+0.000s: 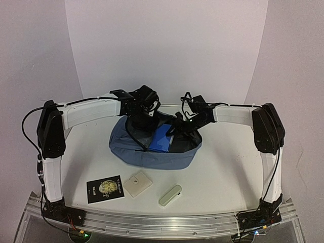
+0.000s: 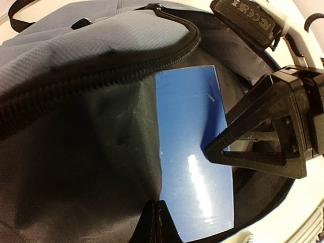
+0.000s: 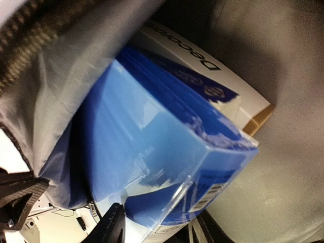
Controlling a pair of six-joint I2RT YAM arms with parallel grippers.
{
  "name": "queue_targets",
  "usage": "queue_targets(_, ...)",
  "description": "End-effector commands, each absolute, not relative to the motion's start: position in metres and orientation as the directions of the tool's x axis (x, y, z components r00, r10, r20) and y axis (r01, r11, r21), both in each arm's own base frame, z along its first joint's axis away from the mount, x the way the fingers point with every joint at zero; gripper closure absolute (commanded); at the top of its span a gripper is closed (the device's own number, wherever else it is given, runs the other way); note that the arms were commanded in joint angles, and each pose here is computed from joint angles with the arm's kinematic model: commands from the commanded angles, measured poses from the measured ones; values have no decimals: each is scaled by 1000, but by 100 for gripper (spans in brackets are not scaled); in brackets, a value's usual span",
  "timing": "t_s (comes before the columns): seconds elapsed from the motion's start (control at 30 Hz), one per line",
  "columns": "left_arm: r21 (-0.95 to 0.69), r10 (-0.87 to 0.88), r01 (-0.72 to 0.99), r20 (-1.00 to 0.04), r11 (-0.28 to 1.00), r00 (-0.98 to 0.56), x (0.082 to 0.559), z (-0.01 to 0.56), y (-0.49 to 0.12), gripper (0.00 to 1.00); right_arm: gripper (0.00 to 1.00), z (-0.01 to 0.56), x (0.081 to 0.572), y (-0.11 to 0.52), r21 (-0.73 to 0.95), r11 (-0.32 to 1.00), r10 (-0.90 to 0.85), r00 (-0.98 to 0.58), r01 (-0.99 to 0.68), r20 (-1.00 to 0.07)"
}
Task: Pack the student bag
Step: Place the book in the student bag, then pick up the book from the center of the board.
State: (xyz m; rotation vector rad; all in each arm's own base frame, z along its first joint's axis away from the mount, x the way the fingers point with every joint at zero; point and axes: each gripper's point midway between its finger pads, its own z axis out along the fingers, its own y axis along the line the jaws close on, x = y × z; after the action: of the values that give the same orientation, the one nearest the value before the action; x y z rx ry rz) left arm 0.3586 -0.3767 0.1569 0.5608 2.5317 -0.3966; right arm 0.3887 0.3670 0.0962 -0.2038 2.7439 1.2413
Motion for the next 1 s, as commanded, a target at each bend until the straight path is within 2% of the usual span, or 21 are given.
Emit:
queue_targets(0.0, -252, 251, 473, -594, 844, -765, 351, 202, -365, 69, 44, 145, 394, 373, 746, 596, -91, -948, -297, -305)
queue_targets(0.13, -278, 253, 504, -613, 818, -749, 326, 220, -346, 24, 28, 167, 394, 360, 731, 592, -85, -928, -340, -363)
queue_targets(0.27, -256, 272, 503, -600, 826, -752, 294, 225, -309, 2, 17, 176, 397, 338, 721, 604, -62, -922, -340, -382)
queue_targets(0.4, -242, 328, 508, -526, 827, -785, 253, 208, -273, 0, 11, 176, 391, 327, 697, 616, -85, -910, -367, -405)
queue_targets(0.53, -211, 388, 482, -369, 850, -845, 210, 169, -239, 0, 11, 175, 387, 323, 685, 625, -97, -908, -374, -407)
queue_targets(0.67, -173, 473, 529, -284, 830, -834, 172, 149, -238, 0, 10, 171, 388, 319, 681, 635, -94, -912, -364, -400)
queue_targets(0.73, -135, 496, 535, -243, 834, -834, 167, 142, -238, 0, 10, 170, 387, 318, 681, 636, -95, -913, -361, -396)
queue_targets(0.97, 37, 542, 542, 20, 839, -840, 155, 92, -222, 0, 10, 170, 383, 314, 675, 641, -97, -911, -365, -400)
